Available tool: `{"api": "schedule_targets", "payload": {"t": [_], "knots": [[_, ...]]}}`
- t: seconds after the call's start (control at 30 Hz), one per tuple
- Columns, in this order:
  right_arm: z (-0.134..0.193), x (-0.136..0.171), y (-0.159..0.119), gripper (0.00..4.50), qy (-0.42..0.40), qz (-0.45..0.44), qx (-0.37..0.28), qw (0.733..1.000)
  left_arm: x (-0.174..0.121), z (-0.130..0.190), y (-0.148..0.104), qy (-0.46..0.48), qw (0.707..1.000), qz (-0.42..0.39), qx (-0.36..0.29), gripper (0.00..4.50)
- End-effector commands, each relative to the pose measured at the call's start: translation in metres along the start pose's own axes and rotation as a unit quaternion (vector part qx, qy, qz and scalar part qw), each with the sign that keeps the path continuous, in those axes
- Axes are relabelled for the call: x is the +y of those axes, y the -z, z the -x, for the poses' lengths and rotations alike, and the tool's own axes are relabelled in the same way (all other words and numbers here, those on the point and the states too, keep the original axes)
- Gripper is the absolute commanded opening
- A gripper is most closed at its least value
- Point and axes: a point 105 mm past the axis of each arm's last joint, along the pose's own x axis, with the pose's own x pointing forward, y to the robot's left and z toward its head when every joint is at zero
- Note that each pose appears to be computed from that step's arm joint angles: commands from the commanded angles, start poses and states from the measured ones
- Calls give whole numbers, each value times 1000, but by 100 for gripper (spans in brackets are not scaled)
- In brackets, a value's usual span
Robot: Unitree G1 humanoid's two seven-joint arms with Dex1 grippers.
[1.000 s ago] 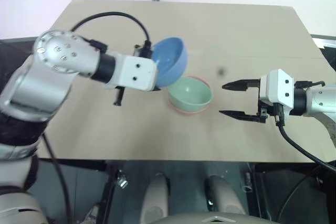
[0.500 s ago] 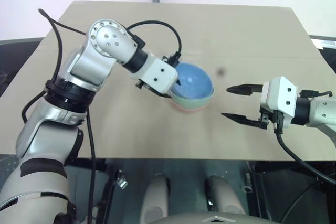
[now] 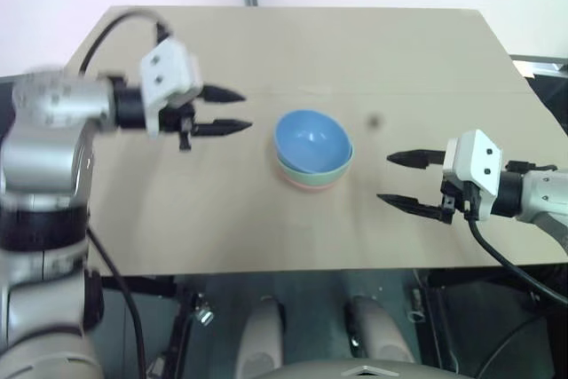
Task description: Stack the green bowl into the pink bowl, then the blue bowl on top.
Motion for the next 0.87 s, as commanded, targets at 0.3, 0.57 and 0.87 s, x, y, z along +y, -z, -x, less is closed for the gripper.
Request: {"api": "schedule_targets", "payload": {"t": [0.3, 0.57, 0.87], "knots": [[30, -17, 16, 329, 58, -22, 45, 997, -70, 67, 45, -74, 991, 107, 36, 214], [45, -22, 15, 417, 66, -63, 29, 995, -73, 74, 33, -35, 989, 142, 1, 442], [51, -23, 9, 448, 74, -24, 37, 996, -66, 69, 30, -37, 987, 157, -4, 450]]}}
